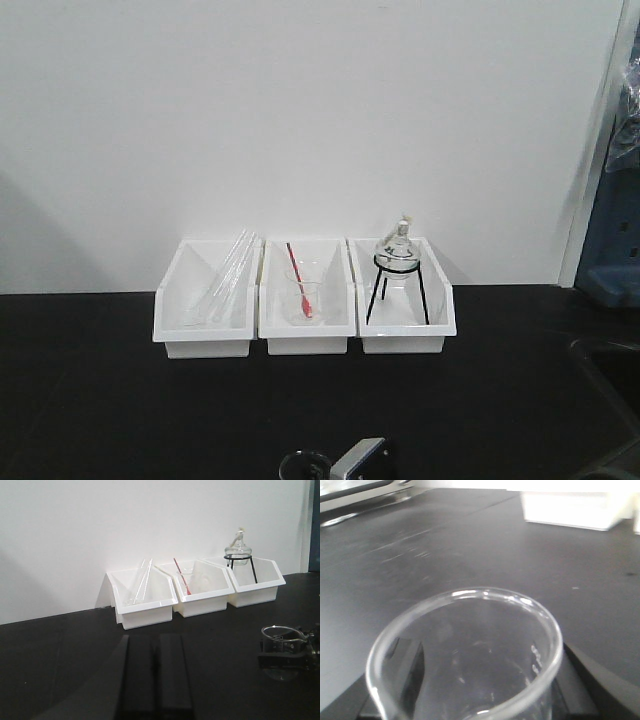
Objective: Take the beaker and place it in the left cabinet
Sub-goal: 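Lift the beaker with the right gripper and pull it back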
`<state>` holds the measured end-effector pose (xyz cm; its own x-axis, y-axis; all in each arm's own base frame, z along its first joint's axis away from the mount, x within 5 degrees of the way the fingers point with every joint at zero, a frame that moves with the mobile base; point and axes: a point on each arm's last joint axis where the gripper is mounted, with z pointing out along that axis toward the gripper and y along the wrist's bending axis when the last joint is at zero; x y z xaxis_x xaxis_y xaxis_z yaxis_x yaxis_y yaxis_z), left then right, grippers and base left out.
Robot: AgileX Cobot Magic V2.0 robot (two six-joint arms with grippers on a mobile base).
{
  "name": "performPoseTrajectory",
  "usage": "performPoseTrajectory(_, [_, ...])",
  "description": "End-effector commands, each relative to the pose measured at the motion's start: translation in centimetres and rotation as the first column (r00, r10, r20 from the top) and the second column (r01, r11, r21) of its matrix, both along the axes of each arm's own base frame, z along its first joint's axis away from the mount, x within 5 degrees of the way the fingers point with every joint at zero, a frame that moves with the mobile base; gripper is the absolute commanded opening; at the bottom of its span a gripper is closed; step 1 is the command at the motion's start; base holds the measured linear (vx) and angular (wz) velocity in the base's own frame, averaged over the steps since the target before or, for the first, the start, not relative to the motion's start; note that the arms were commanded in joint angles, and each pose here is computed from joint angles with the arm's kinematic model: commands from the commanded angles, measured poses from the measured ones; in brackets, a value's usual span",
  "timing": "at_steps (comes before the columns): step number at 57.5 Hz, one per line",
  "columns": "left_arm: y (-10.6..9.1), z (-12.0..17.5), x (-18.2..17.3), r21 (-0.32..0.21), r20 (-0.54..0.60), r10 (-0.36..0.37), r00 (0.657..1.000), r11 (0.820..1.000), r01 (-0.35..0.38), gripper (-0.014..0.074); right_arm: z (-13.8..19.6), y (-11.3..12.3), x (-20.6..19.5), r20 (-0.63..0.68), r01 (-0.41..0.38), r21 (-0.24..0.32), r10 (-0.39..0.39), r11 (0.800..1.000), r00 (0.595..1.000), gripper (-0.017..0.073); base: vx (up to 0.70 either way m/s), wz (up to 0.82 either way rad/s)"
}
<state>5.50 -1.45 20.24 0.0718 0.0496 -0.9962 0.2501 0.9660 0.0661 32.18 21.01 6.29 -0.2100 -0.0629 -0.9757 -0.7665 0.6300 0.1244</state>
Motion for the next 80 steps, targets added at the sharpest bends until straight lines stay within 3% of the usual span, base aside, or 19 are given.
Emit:
performPoseTrajectory(1, [0.0,0.3,-0.1,-0.033,0.081,-0.001,0.997,0.999,0.003,0.0001,4.0,0.5,0.6,0.154,-0.029,0.155,0.005,0.988,0.988,0.0127,0.00,0.00])
performPoseTrajectory(5, [0.0,0.3,-0.1,-0.033,0.081,-0.001,0.997,0.999,0.003,0.0001,4.5,0.5,0.3,0.134,-0.048,0.124,0.031,0.991,0.990,-0.0015,0.00,0.00])
performPoseTrajectory(19, [0.0,0.3,-0.1,-0.033,0.081,-0.001,0.997,0.999,0.003,0.0001,9.3,-0.9,-1.3,0.046,0.020,0.040,-0.022,0.999,0.999,-0.0005,0.00,0.00])
performPoseTrajectory(20, [0.0,0.3,-0.1,-0.033,0.081,-0.001,0.997,0.999,0.003,0.0001,13.2,-2.7,-3.4,0.000,0.088,-0.031,-0.088,0.996,0.996,-0.0005,0.00,0.00])
performPoseTrajectory(22, [0.0,0.3,-0.1,-0.033,0.081,-0.001,0.997,0.999,0.003,0.0001,14.6,-3.6,-4.3,-0.016,0.120,-0.054,-0.121,0.991,0.993,-0.0004,0.00,0.00])
performPoseTrajectory(28, [0.0,0.3,-0.1,-0.033,0.081,-0.001,0.997,0.999,0.003,0.0001,17.8,-5.5,-6.5,-0.031,0.196,-0.092,-0.199,0.976,0.979,-0.0005,0.00,0.00])
performPoseTrajectory(40, [0.0,0.3,-0.1,-0.033,0.081,-0.001,0.997,0.999,0.003,0.0001,22.9,-10.4,-12.1,0.020,0.354,-0.198,-0.357,0.914,0.934,-0.0005,0.00,0.00])
performPoseTrajectory(46, [0.0,0.3,-0.1,-0.033,0.081,-0.001,0.997,0.999,0.003,0.0001,24.7,-12.7,-15.3,0.056,0.421,-0.189,-0.418,0.887,0.907,-0.0005,0.00,0.00])
performPoseTrajectory(58, [0.0,0.3,-0.1,-0.033,0.081,-0.001,0.997,0.999,0.003,0.0001,26.2,-16.7,-21.3,0.140,0.511,-0.108,-0.496,0.853,0.857,-0.0005,0.00,0.00])
performPoseTrajectory(64, [0.0,0.3,-0.1,-0.033,0.081,-0.001,0.997,0.999,0.003,0.0001,26.4,-17.9,-22.6,0.176,0.549,-0.114,-0.527,0.828,0.832,-0.0005,0.00,0.01])
performPoseTrajectory(80, [0.0,0.3,-0.1,-0.033,0.081,-0.001,0.997,0.999,0.003,0.0001,26.5,-18.3,-22.9,0.219,0.567,-0.138,-0.533,0.812,0.817,-0.0004,-0.02,0.06])
